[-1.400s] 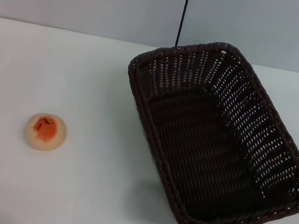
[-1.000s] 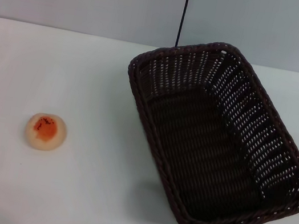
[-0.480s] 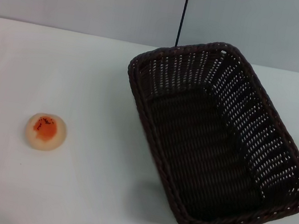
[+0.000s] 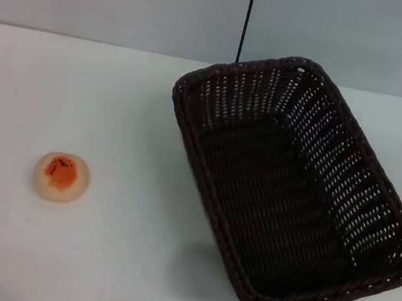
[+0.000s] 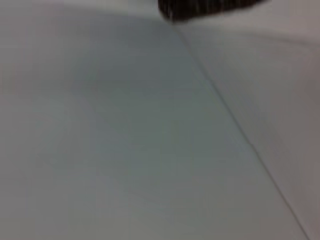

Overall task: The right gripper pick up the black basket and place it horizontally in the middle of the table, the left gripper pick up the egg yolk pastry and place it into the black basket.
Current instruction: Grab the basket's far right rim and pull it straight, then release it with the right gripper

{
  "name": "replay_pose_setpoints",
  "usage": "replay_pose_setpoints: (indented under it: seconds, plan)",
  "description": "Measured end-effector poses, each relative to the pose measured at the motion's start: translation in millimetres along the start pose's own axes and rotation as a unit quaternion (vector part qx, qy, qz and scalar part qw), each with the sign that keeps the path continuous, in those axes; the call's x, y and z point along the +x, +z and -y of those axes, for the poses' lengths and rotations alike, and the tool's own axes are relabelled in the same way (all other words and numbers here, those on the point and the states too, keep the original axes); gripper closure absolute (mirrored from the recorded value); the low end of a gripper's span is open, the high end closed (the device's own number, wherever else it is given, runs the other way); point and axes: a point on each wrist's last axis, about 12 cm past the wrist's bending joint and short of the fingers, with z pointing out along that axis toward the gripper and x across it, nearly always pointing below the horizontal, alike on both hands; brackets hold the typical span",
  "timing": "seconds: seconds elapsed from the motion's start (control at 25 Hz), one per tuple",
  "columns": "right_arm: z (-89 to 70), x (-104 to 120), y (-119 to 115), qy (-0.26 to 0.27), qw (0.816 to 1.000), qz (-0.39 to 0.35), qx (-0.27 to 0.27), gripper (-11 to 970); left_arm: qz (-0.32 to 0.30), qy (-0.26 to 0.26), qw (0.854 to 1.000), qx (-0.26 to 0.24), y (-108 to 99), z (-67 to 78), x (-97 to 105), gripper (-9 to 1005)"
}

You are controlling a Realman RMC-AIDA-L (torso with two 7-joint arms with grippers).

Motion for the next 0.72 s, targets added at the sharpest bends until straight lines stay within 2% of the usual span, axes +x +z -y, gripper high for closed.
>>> replay_pose_setpoints:
  seconds: [0.16,0.24,0.28,0.52,0.72]
  plan:
    - [-8.4,-31.9,17.9,0.020,0.992,-0.120,-0.023,213,-0.002,-0.001,1.000,0.002,-0.6,1.1,0.5,158]
    - [-11.3,-40.9,42.2,0.036,0.977,-0.206,-0.046,214,-0.003,-0.002,1.000,0.007,-0.7,2.3,1.1,159]
    - [-11.3,-40.9,42.2,0.036,0.977,-0.206,-0.046,215,-0.005,-0.002,1.000,0.009,-0.8,2.9,1.4,159]
    - [-20.0,-33.9,100.6,0.035,0.954,-0.297,-0.021,218,-0.006,-0.003,1.000,0.011,-1.9,3.6,1.8,163]
    - [-29.8,-20.0,142.1,0.035,0.953,-0.300,-0.029,220,-0.006,-0.005,1.000,0.011,-2.8,4.2,1.9,166]
